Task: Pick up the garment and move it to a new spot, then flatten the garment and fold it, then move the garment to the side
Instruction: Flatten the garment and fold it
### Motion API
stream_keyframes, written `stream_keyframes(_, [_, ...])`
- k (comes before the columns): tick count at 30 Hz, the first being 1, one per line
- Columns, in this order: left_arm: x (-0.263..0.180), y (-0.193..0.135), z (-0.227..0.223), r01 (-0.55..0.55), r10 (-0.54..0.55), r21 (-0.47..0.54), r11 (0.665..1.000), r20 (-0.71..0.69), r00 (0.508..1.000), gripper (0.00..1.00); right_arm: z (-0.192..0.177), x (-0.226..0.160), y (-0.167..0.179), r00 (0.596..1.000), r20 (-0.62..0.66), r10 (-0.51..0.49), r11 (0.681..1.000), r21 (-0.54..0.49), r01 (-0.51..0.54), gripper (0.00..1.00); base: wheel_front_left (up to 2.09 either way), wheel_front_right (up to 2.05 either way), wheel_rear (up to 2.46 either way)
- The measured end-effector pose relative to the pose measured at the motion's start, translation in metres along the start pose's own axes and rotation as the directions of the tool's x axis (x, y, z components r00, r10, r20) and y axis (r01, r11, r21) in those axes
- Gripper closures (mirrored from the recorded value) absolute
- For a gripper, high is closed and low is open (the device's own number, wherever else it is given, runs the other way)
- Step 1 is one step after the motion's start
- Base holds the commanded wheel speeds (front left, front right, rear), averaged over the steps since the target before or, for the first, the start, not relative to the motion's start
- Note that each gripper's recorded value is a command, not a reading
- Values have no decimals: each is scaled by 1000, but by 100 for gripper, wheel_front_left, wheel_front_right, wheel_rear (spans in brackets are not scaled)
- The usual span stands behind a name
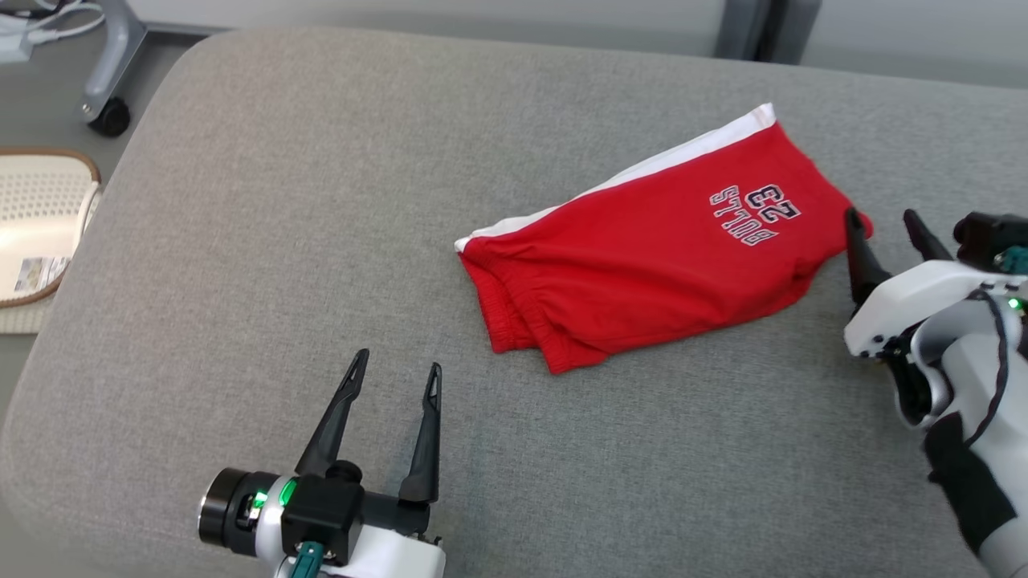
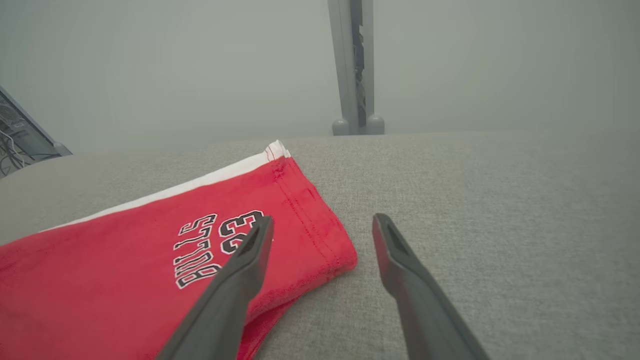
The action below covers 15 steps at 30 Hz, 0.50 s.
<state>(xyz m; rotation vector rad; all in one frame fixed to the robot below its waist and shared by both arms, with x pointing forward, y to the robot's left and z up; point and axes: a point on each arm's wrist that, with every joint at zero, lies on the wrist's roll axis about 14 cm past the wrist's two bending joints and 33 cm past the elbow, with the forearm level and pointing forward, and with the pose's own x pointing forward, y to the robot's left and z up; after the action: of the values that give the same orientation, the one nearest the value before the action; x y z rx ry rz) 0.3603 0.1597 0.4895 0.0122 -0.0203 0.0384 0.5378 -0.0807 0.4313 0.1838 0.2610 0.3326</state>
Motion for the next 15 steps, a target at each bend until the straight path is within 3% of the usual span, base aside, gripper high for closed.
stream_keyframes(7, [7,-1,-11,2,-3,-2,1000,-33,999,0,-19,25,-25,992,-118,-46,998,-36,42,0,0,0,0])
stream_keyframes(14, [13,4,-19,-11,11,8,1000,-56,998,0,-50,42,-20,968,-248,-37,999,-40,28,0,0,0,0])
stream_keyframes(15, [13,5,-19,-13,14,9,1000,-58,998,0,-52,44,-18,966,-257,-32,999,-38,23,9,0,0,0])
